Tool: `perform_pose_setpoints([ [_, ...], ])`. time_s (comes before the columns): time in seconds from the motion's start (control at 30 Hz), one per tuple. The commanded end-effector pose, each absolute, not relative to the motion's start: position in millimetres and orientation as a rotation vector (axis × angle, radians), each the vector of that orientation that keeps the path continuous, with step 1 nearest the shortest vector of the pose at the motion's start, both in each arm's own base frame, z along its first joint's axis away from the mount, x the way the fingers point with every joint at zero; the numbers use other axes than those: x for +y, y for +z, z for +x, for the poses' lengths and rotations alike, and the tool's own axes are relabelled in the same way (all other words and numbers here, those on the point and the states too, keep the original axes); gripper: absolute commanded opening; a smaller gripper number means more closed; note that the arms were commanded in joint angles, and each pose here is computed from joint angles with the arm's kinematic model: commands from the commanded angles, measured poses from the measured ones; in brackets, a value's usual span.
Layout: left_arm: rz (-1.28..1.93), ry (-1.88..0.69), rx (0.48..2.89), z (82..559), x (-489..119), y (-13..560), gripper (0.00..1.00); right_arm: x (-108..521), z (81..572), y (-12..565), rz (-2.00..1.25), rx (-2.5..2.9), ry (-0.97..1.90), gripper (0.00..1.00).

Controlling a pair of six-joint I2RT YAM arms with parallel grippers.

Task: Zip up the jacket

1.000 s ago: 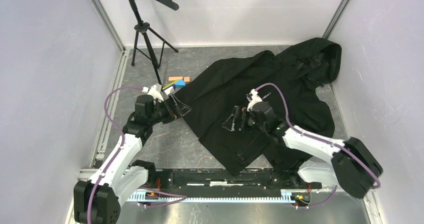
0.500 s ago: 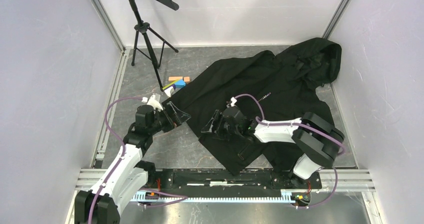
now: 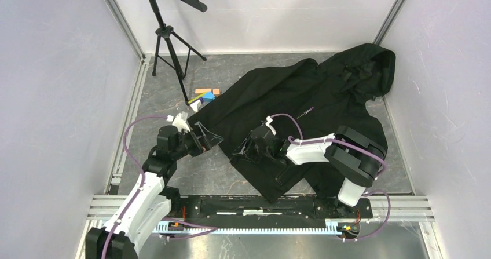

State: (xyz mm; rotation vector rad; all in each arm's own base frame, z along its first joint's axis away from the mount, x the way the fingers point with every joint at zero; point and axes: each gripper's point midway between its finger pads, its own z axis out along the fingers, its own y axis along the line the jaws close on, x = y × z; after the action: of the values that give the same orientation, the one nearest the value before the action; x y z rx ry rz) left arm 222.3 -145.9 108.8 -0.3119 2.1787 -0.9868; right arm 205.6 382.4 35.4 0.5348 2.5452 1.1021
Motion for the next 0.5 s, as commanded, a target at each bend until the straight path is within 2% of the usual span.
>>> perform_pose_setpoints([
  [0.0,-0.287,-1.064,2.14,217.5,-155.8,126.1,0.98,371.8,220.7,33.9,0.579,2.483,1.001,0.45],
  [0.1,-0.289,-1.072,2.143,216.8,-158.2,127.5,0.98,375.7,224.5,30.3,0.517,2.469,0.997,0.34],
  [0.2,-0.274,-1.098,2.156,214.8,-163.7,130.1,0.98,368.0,223.7,34.8,0.466,2.436,0.995,0.05],
  [0.23,-0.264,-1.109,2.163,213.7,-166.5,130.9,0.98,362.3,223.8,38.6,0.437,2.409,0.991,0.01],
  [0.37,-0.208,-1.137,2.189,210.5,-179.2,130.5,0.97,352.3,227.6,89.3,0.091,2.152,1.085,0.0],
  [0.47,-0.192,-1.202,2.195,211.8,-194.0,132.0,0.94,344.0,207.8,123.7,-0.24,1.87,1.184,0.0],
])
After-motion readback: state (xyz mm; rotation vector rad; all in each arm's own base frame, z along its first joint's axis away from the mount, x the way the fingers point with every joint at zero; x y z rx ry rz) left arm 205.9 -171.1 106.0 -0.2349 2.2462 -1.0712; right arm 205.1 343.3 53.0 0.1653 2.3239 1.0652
